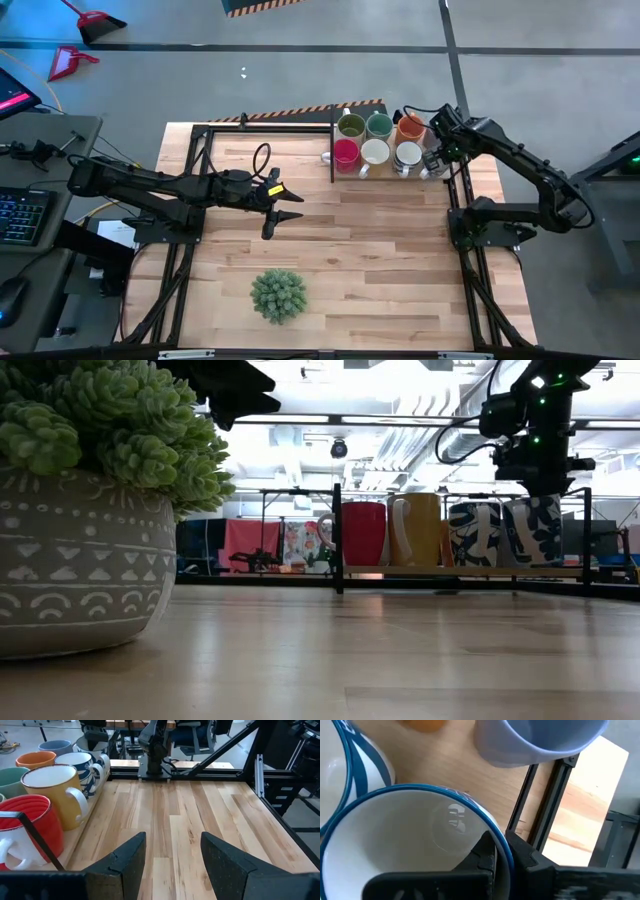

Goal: Place coffee mugs
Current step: Put the white mug on the shelf

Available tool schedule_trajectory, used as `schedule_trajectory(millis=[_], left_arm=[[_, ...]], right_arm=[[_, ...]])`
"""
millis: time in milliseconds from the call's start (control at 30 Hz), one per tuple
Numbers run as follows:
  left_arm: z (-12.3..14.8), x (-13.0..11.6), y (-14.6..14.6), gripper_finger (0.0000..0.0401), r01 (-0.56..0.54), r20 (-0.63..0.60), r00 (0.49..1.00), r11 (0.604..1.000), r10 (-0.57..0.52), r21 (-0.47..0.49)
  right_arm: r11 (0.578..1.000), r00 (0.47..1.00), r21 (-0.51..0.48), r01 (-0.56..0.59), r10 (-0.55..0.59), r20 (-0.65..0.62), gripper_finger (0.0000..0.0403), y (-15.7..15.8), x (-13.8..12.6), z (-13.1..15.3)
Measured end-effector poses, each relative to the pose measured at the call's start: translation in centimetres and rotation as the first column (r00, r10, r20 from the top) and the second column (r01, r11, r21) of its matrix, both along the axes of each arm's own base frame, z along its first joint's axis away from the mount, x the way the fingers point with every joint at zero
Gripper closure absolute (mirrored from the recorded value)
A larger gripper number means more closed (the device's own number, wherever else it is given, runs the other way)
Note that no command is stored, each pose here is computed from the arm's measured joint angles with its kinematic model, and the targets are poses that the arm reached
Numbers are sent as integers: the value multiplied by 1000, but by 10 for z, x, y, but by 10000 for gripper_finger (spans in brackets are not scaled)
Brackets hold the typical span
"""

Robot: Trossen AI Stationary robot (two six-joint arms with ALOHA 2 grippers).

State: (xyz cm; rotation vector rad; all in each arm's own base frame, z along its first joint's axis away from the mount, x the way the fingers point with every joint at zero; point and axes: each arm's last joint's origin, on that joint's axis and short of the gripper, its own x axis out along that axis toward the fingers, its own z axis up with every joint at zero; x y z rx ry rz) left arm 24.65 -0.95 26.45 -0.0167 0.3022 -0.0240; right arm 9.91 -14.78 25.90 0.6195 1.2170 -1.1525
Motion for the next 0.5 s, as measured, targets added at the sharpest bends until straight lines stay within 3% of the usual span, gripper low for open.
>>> schedule_trajectory(millis=[500], left_arm=[[0, 0, 0, 222, -2, 0, 1000, 1000, 2, -8]], right_arm=[[999, 999, -5, 44, -43, 22, 403, 0, 0, 0]])
